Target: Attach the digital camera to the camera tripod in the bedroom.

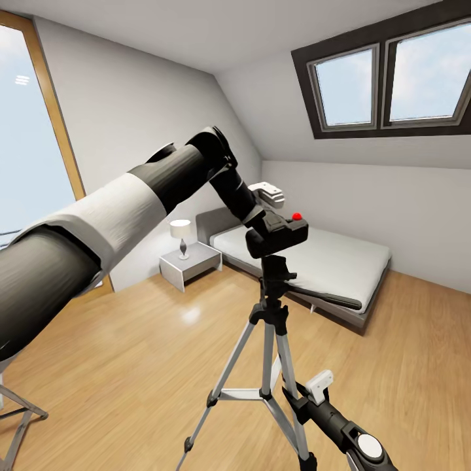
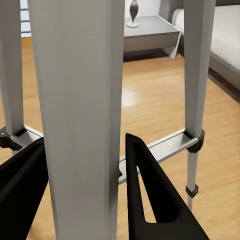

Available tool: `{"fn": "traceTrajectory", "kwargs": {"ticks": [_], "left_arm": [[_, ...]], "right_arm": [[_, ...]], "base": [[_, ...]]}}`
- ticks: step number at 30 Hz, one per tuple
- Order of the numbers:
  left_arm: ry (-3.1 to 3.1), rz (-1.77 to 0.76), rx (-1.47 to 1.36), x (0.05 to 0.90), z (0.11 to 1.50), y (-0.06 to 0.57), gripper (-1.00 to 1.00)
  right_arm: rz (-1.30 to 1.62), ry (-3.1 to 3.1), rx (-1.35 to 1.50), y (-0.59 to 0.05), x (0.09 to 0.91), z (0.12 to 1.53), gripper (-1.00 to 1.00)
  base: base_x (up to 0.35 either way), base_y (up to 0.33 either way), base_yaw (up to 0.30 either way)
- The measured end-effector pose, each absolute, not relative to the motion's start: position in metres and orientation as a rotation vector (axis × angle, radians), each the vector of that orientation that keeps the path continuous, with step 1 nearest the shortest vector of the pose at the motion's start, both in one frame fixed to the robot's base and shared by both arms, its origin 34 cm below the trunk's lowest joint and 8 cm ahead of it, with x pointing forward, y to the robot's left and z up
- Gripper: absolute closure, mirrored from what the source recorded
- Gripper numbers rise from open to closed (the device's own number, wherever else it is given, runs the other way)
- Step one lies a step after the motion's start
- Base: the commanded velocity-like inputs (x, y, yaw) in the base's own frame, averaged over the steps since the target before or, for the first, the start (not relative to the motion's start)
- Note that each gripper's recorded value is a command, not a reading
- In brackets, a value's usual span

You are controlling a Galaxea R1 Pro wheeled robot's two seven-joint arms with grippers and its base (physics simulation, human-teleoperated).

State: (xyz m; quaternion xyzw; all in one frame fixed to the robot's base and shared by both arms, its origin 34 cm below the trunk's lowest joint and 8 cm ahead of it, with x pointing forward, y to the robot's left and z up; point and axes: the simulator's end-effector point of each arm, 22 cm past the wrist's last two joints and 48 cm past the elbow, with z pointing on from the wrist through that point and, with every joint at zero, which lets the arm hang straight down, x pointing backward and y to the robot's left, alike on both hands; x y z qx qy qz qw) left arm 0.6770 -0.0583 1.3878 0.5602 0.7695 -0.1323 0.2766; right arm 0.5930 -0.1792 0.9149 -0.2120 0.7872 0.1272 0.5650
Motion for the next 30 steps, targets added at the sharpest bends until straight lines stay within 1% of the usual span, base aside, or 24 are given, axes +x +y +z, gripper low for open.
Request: {"fn": "traceTrajectory", "kwargs": {"ticks": [30], "left_arm": [[2.09, -0.355, 1.488, 0.6804, 1.3844, -0.0539, 1.0]], "right_arm": [[0.3, 1.851, -0.499, -0.179, 0.5929, 0.9149, 1.0]], "base": [[0.0, 0.0, 0.0]]}}
